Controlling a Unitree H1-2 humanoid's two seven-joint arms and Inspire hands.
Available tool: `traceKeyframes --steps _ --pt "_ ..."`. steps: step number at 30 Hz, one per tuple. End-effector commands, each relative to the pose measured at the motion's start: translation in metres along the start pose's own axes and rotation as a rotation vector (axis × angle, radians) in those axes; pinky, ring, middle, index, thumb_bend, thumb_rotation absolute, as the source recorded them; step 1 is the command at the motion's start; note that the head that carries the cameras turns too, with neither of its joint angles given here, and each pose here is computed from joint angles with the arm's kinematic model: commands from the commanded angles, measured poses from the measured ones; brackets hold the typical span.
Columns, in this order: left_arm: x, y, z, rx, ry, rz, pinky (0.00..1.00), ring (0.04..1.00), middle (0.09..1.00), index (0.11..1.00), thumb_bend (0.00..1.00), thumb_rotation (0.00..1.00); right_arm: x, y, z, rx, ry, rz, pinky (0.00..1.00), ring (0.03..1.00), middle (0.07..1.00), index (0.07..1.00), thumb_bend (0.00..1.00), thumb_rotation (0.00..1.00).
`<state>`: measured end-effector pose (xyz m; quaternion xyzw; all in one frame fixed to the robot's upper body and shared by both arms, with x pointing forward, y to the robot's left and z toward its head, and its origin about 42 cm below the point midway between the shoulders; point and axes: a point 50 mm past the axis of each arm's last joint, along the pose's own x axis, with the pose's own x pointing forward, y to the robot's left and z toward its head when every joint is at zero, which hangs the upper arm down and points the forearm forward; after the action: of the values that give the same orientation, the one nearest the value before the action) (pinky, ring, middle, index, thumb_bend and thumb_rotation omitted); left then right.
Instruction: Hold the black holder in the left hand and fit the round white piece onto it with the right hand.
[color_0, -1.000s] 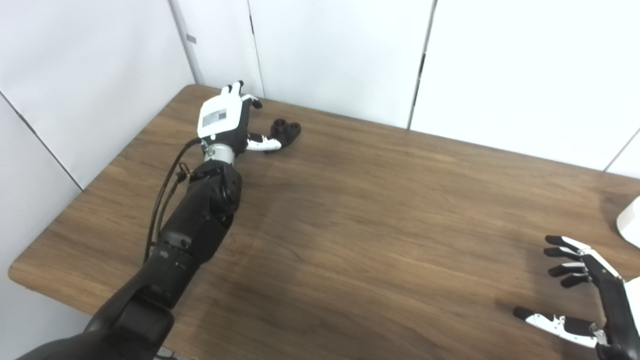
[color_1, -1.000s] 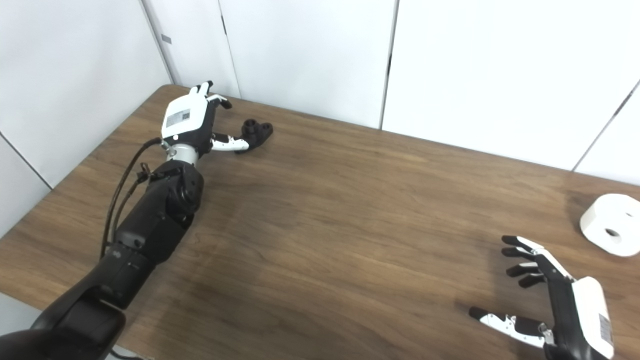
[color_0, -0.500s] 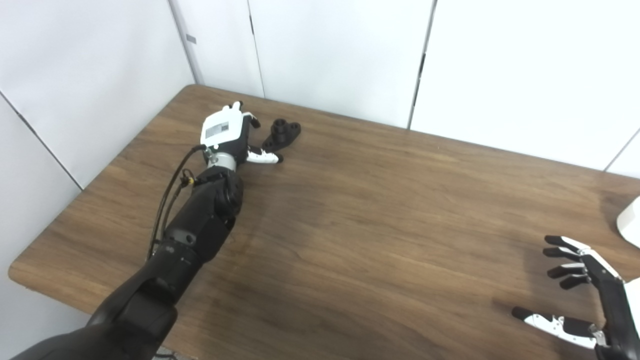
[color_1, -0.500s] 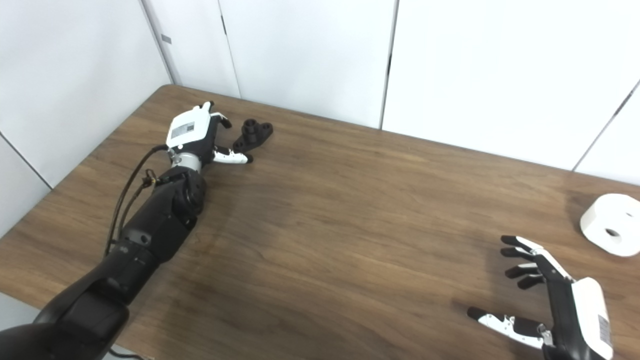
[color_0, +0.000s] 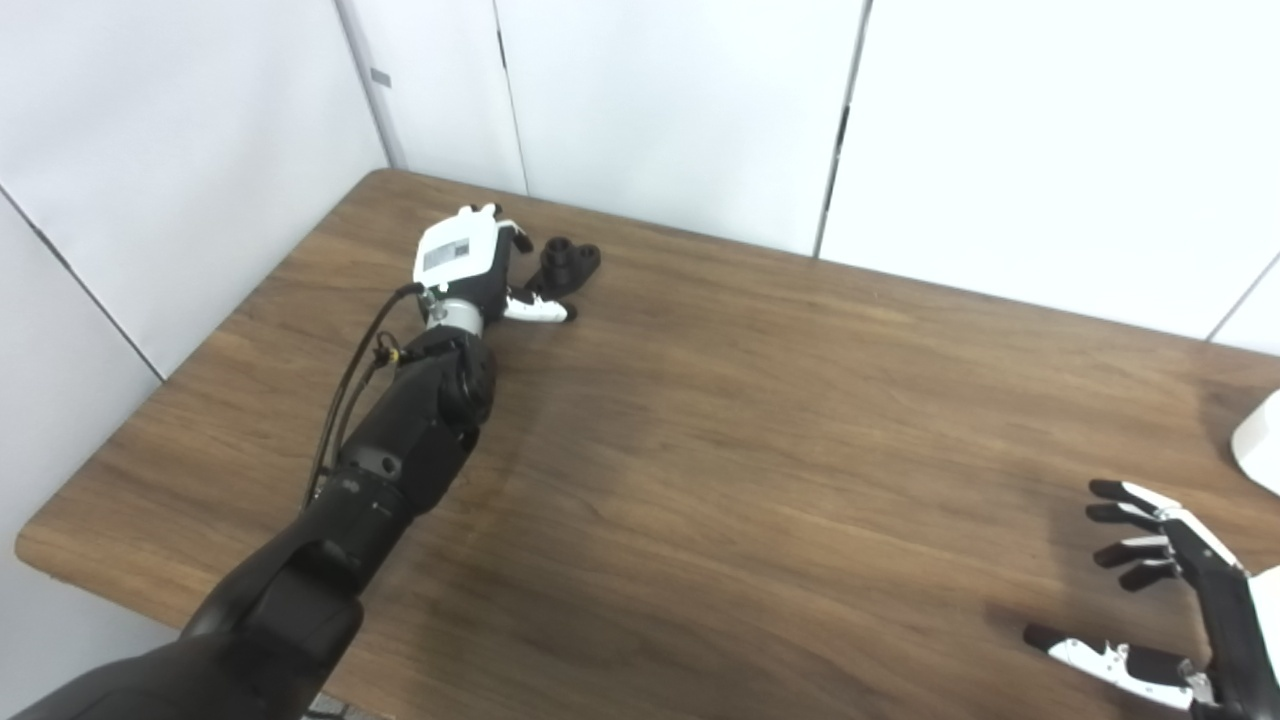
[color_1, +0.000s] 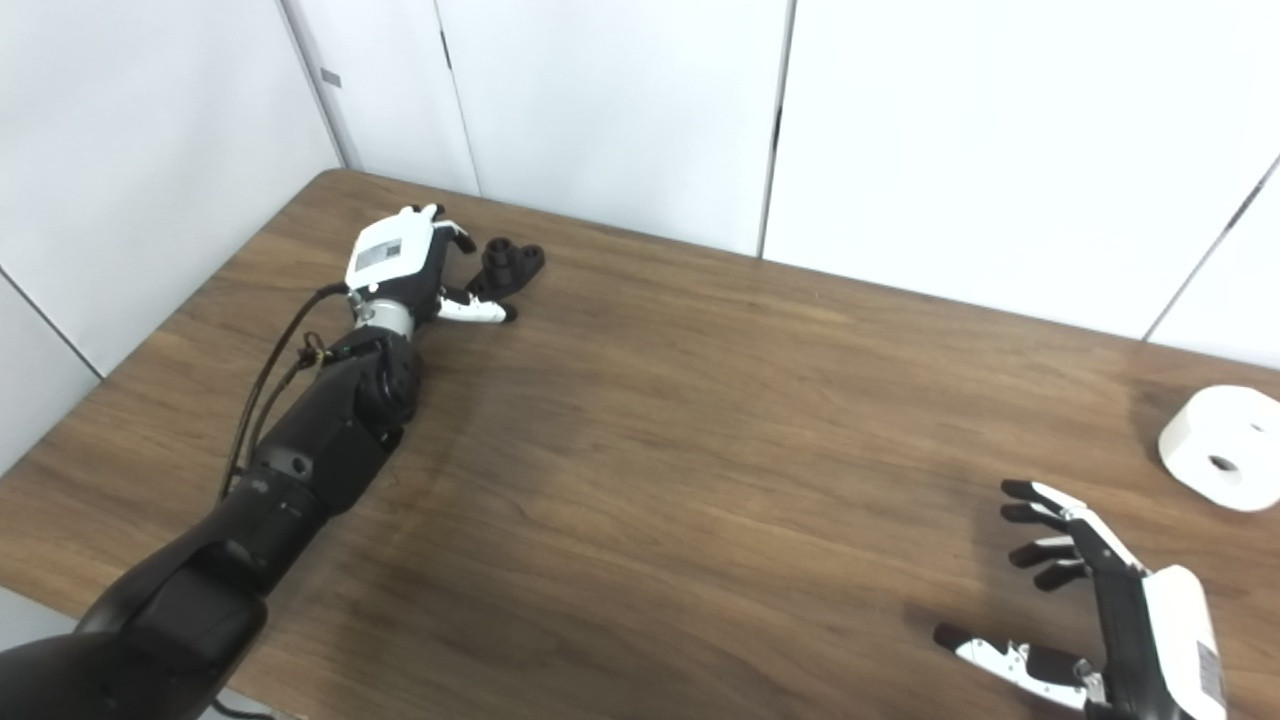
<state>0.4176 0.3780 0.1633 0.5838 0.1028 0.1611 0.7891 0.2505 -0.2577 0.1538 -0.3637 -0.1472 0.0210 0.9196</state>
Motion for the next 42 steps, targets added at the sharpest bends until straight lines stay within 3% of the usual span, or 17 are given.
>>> traceKeyframes --steps 1,14,20,35,42 --pt "0.016 0.03 0.007 -0.026 -0.041 0.097 0.82 0.999 0.954 0.706 0.91 0.35 0.004 -0.01 0.011 -0.001 -0.06 -0.036 0.45 0.551 0.694 0.751 0.77 0.0" --pt "0.023 0.014 0.002 -0.101 -0.045 0.078 0.81 0.961 0.901 0.662 0.87 0.27 0.002 -0.011 0.013 0.001 -0.049 -0.036 0.46 0.557 0.696 0.751 0.76 0.0" --pt "0.024 -0.001 -0.003 -0.101 -0.064 0.026 0.69 0.893 0.863 0.6 0.8 0.19 0.0 -0.014 0.014 -0.005 -0.048 -0.04 0.46 0.559 0.701 0.751 0.75 0.0" --pt "0.023 -0.014 -0.002 -0.109 -0.07 0.012 0.67 0.892 0.87 0.597 0.81 0.19 -0.001 -0.015 0.017 -0.005 -0.044 -0.05 0.45 0.546 0.696 0.737 0.74 0.0" --pt "0.023 -0.018 -0.003 -0.152 -0.044 -0.015 0.72 0.919 0.887 0.629 0.8 0.19 -0.001 -0.015 0.016 -0.006 -0.052 -0.053 0.45 0.544 0.693 0.732 0.73 0.0"
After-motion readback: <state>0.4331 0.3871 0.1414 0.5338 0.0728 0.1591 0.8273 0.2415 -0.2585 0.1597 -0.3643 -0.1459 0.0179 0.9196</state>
